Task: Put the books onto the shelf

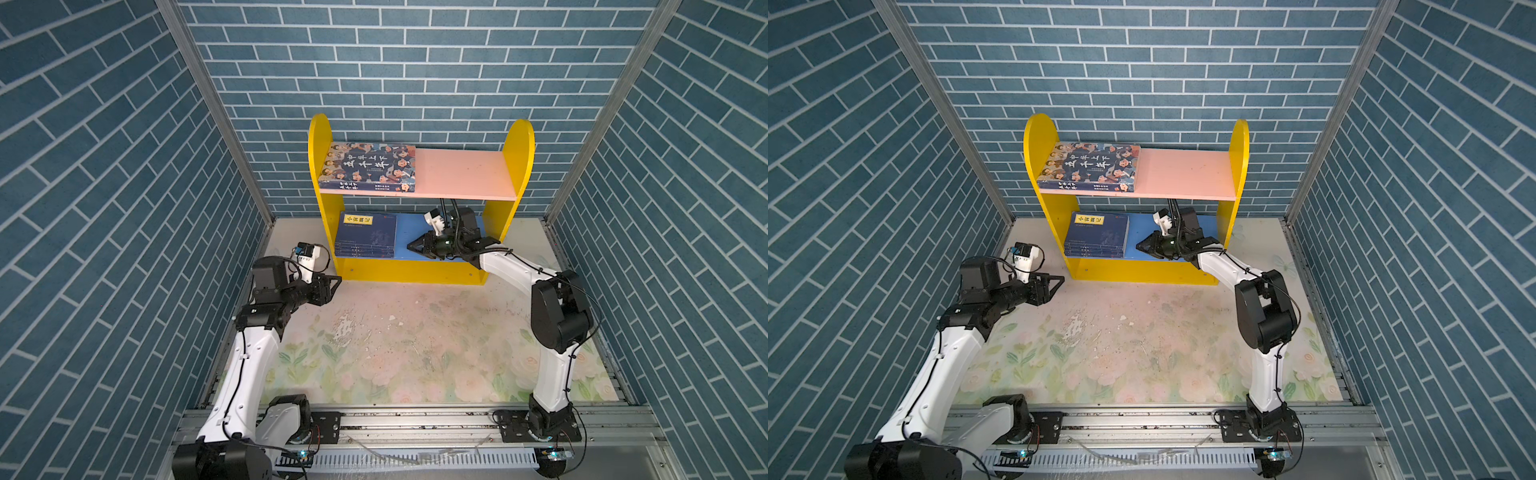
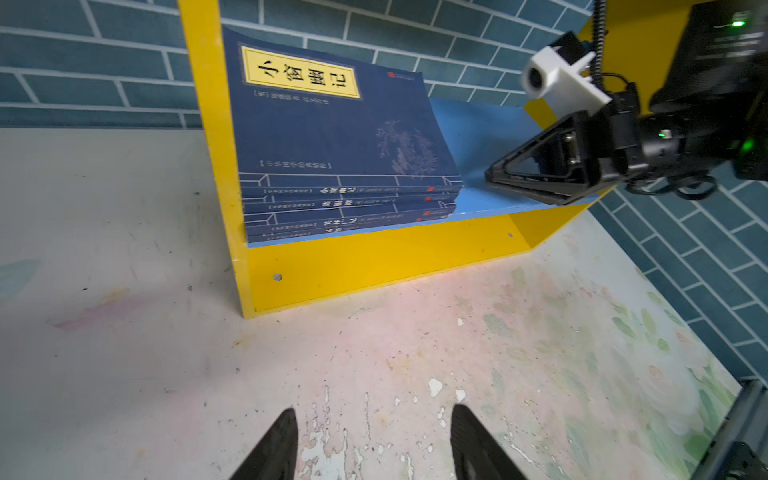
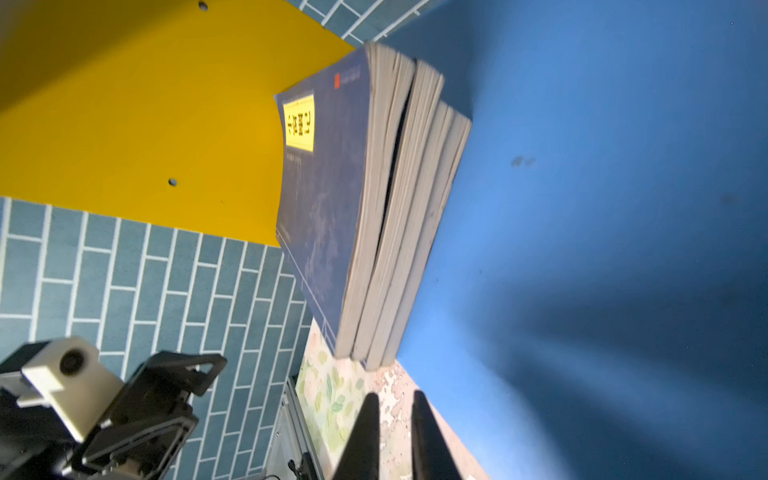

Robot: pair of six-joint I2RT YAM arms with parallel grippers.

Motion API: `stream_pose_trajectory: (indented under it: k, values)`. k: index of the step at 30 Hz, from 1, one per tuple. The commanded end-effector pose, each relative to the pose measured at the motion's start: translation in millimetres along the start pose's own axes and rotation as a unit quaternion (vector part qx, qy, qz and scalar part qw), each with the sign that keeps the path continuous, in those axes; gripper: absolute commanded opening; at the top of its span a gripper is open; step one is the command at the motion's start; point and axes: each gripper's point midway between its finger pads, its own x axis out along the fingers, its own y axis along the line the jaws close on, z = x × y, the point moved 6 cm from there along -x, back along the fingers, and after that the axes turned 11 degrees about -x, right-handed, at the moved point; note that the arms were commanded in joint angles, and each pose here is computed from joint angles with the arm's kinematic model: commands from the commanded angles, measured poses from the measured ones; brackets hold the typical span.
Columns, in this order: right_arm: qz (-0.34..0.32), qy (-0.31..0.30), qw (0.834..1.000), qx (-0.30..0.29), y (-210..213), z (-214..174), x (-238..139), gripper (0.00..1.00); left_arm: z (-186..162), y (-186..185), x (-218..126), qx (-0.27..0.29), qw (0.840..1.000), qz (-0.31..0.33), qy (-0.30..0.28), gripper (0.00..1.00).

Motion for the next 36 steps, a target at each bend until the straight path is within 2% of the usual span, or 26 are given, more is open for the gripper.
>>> stream_pose_trajectory:
  k: [1, 6, 10, 22, 36]
  values:
    - [0.006, -0.032, 0.997, -0.074, 26.8, 6.1, -13.6, 0.11, 1.6, 21.2, 10.7, 0.017, 0.998, 0.055, -0.015, 0.57]
    - [-0.008, -0.011, 0.994, -0.106, 36.9, -22.7, -7.5, 0.02, 2.0, 45.5, 28.9, 0.037, 0.994, 0.101, -0.037, 0.51]
    - [-0.017, -0.001, 0.992, -0.126, 43.8, -37.2, 4.1, 0.0, 3.4, 52.8, 40.6, 0.032, 0.993, 0.099, -0.05, 0.5]
    - [0.008, -0.037, 0.993, -0.112, 40.0, -24.2, 27.3, 0.01, 10.5, 62.5, 62.1, 0.028, 0.993, 0.08, -0.081, 0.53]
    - [0.033, -0.037, 0.994, -0.1, 36.4, -17.1, 44.7, 0.0, 17.0, 69.1, 83.1, 0.026, 0.994, 0.053, -0.087, 0.51]
